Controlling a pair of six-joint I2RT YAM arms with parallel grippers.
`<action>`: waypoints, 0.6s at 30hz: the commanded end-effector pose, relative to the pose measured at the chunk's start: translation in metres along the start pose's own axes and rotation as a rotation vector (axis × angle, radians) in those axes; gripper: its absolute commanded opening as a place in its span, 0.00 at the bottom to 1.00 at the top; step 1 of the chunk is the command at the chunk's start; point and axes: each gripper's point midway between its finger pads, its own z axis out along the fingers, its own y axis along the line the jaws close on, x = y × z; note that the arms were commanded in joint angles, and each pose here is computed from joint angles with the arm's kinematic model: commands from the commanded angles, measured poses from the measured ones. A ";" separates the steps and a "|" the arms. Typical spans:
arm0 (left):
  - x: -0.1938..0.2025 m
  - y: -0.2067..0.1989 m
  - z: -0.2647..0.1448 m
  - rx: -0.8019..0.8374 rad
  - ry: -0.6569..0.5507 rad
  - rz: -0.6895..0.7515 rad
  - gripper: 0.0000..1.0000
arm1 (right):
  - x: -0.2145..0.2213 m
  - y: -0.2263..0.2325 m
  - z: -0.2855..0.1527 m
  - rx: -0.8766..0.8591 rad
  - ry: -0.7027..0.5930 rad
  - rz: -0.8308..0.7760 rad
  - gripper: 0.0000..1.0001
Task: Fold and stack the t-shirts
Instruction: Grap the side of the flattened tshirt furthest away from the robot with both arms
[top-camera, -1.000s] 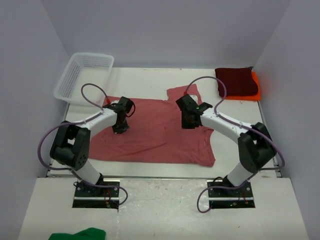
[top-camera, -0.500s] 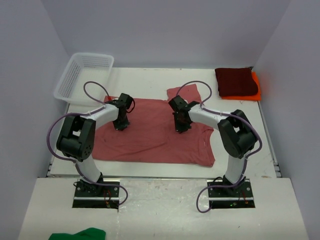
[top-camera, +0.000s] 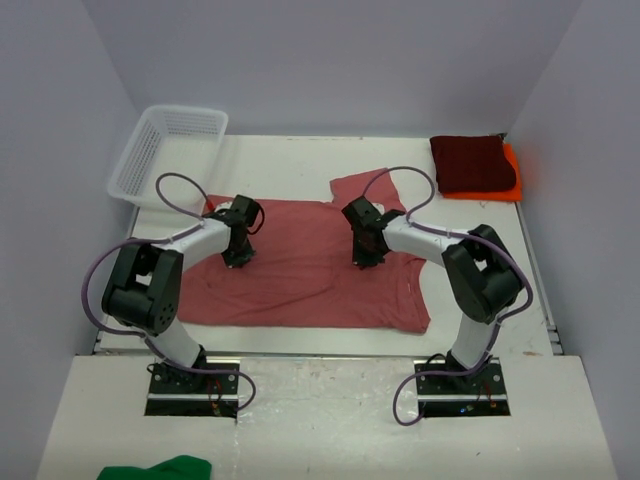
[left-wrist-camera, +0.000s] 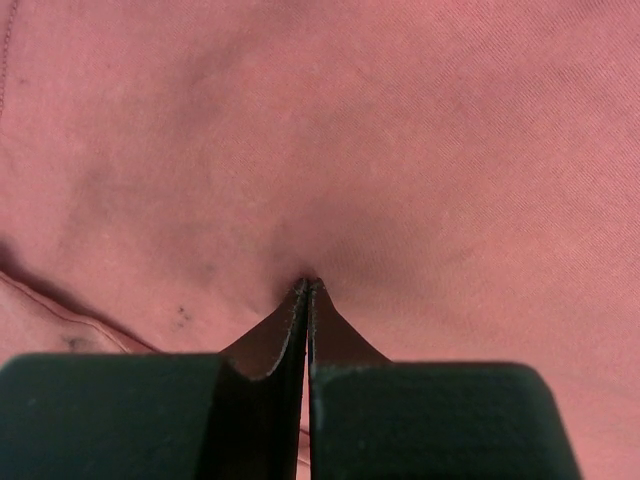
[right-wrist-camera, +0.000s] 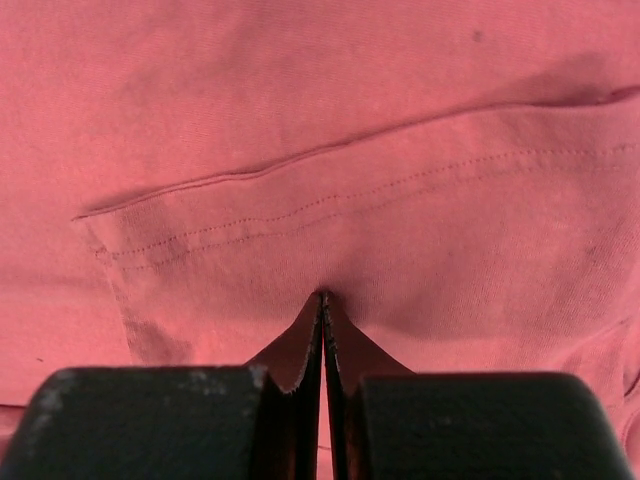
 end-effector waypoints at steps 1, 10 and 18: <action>0.037 0.038 0.007 -0.120 0.104 0.013 0.00 | 0.038 -0.034 0.007 0.109 0.082 0.026 0.00; 0.043 0.053 -0.002 -0.139 0.089 0.002 0.00 | 0.061 -0.044 0.002 0.109 0.103 0.074 0.00; 0.053 0.062 -0.004 -0.139 0.099 -0.002 0.00 | 0.077 -0.046 -0.001 0.112 0.127 0.106 0.00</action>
